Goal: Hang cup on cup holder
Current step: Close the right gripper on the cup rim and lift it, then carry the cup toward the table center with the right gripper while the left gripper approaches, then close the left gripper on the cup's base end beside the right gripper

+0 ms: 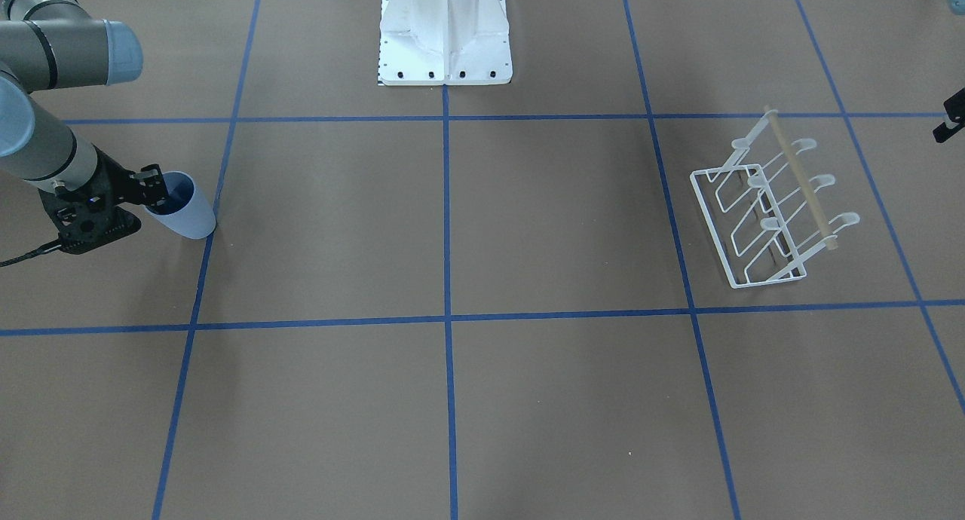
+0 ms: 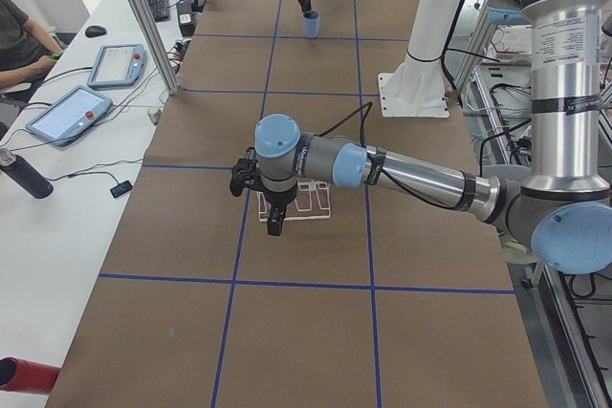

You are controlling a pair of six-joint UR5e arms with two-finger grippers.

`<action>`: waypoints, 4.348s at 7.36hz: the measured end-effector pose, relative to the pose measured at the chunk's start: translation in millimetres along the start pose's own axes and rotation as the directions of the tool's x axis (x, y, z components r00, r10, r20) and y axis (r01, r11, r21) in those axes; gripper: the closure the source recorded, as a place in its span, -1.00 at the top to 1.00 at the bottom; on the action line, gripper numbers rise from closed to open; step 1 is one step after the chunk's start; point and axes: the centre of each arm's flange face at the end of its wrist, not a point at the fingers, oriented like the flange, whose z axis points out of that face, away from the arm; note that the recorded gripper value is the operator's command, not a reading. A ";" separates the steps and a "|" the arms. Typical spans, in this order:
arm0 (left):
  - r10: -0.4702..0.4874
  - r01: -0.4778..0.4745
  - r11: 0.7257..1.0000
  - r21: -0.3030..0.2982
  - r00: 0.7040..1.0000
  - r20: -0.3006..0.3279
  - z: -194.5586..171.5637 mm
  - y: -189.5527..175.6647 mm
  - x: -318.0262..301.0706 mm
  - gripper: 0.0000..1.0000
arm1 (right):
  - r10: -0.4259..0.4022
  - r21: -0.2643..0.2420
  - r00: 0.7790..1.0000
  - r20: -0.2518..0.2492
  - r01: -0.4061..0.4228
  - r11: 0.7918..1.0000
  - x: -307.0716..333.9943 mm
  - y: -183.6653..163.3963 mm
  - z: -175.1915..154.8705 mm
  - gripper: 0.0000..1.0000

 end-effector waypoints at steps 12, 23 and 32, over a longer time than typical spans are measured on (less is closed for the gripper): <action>0.263 -0.204 0.941 0.270 0.943 -0.205 -58.4 -50.0 104.6 0.97 | 0.190 0.204 0.858 0.477 -0.318 0.926 -168.6 -65.3 -138.2 -1.00; -0.087 0.316 0.928 0.196 0.696 -0.713 4.3 -90.5 386.0 0.96 | -0.075 0.366 0.549 0.833 -0.444 0.818 -317.8 -31.1 -133.8 -1.00; -0.382 0.314 0.888 -0.337 0.094 -0.919 53.9 -60.9 416.3 0.96 | 0.075 -0.052 0.020 0.997 -0.540 0.840 -302.3 -27.4 -124.8 -1.00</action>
